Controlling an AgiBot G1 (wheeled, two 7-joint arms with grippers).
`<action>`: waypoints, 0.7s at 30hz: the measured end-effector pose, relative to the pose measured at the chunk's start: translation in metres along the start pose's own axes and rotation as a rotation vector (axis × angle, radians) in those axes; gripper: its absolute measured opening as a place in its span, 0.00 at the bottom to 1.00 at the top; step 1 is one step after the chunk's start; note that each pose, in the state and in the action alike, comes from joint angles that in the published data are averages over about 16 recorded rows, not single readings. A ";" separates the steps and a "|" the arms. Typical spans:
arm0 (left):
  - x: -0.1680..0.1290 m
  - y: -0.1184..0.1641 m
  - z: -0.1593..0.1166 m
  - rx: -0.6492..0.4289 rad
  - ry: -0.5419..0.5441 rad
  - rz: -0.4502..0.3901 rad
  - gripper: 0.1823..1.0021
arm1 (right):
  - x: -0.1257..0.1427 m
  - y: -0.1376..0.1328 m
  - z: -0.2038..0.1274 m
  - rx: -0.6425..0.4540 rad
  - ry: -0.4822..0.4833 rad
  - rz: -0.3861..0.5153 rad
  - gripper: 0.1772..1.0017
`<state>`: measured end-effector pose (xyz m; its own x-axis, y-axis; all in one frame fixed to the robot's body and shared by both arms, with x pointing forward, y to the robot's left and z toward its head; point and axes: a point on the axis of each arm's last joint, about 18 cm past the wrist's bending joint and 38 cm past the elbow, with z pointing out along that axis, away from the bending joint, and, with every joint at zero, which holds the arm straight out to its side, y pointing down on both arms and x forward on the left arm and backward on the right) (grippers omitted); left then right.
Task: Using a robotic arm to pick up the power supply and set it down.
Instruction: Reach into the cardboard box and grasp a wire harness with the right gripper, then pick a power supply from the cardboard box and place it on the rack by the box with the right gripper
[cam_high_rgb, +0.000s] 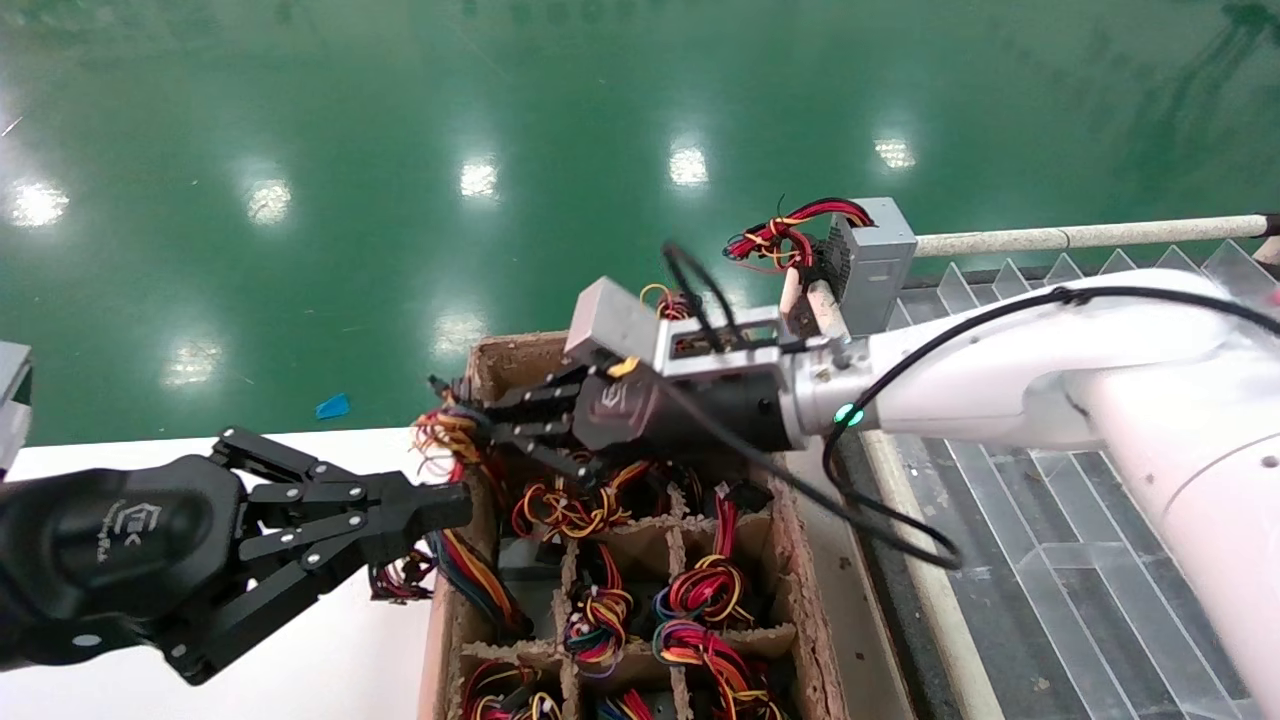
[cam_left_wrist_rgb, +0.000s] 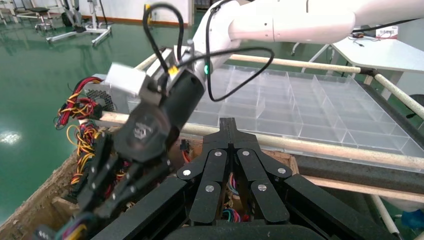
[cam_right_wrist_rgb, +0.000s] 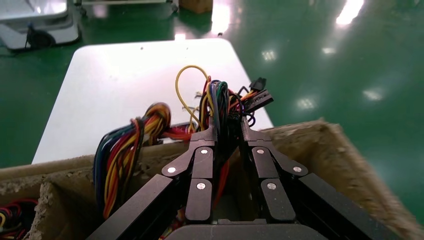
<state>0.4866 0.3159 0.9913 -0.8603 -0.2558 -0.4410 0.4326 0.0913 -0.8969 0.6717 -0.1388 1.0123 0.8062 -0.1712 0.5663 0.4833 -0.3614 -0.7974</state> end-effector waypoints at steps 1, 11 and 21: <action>0.000 0.000 0.000 0.000 0.000 0.000 0.01 | 0.002 -0.004 -0.003 0.009 0.006 -0.003 0.10; 0.000 0.000 0.000 0.000 0.000 0.000 0.01 | 0.031 -0.068 -0.052 0.143 0.095 -0.101 0.10; 0.000 0.000 0.000 0.000 0.000 0.000 0.01 | 0.054 -0.151 -0.116 0.245 0.224 -0.284 0.09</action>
<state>0.4866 0.3159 0.9913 -0.8603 -0.2558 -0.4410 0.4326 0.0913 -0.8969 0.6028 -0.2001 1.1878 0.5487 -0.3005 0.7801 0.7639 -0.1989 -0.6139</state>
